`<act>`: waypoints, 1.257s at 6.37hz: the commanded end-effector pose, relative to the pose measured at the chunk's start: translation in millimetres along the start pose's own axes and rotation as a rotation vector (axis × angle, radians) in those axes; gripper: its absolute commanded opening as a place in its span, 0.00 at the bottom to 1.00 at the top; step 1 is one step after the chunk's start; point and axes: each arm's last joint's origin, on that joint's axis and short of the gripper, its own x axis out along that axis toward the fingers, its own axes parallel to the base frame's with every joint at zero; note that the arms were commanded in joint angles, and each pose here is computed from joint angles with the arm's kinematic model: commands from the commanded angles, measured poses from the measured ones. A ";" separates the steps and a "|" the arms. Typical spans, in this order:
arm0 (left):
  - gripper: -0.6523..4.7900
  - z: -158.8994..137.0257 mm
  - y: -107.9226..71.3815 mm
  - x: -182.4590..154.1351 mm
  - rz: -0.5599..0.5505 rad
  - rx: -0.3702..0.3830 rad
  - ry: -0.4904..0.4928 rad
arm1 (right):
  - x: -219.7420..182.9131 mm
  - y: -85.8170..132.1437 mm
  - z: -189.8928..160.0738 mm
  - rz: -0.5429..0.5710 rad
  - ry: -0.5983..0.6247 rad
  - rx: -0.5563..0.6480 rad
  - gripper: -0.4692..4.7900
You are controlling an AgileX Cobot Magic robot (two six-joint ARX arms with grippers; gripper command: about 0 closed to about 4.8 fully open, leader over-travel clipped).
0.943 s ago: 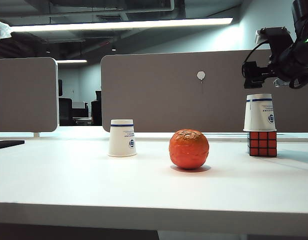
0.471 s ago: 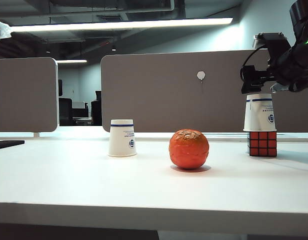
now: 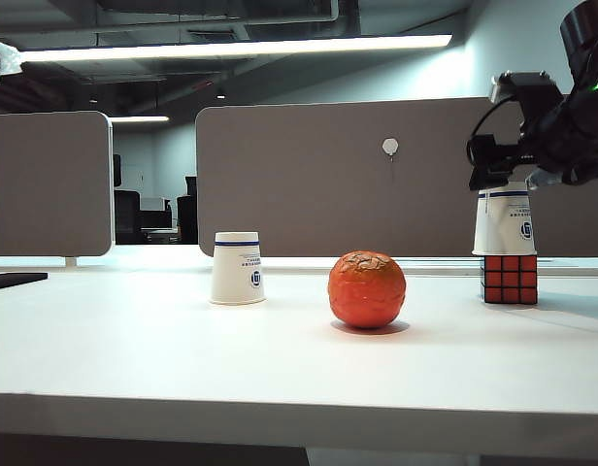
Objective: Carefully pick up the cup on the right and stack it on top of the cup on the left.
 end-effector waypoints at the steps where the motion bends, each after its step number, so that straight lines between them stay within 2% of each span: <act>1: 0.11 2.1 -0.2 0.0 -0.001 0.009 -0.013 | 2.4 0.0 -1.6 0.005 0.005 0.004 1.00; 2: 0.11 2.1 -0.2 0.0 -0.001 0.009 -0.013 | 2.4 -0.1 -1.3 0.004 0.002 0.004 0.90; 3: 0.11 2.1 -0.2 -0.1 -0.001 0.009 -0.013 | 2.3 -0.2 -1.3 0.004 0.001 0.004 0.75; 4: 0.11 2.1 -0.2 -0.1 -0.001 0.009 -0.013 | 2.3 -0.3 -1.3 0.001 0.002 0.004 0.70; 8: 0.11 2.1 -0.2 -0.1 -0.001 0.009 -0.013 | 2.3 -0.4 -1.3 0.000 0.002 0.004 0.70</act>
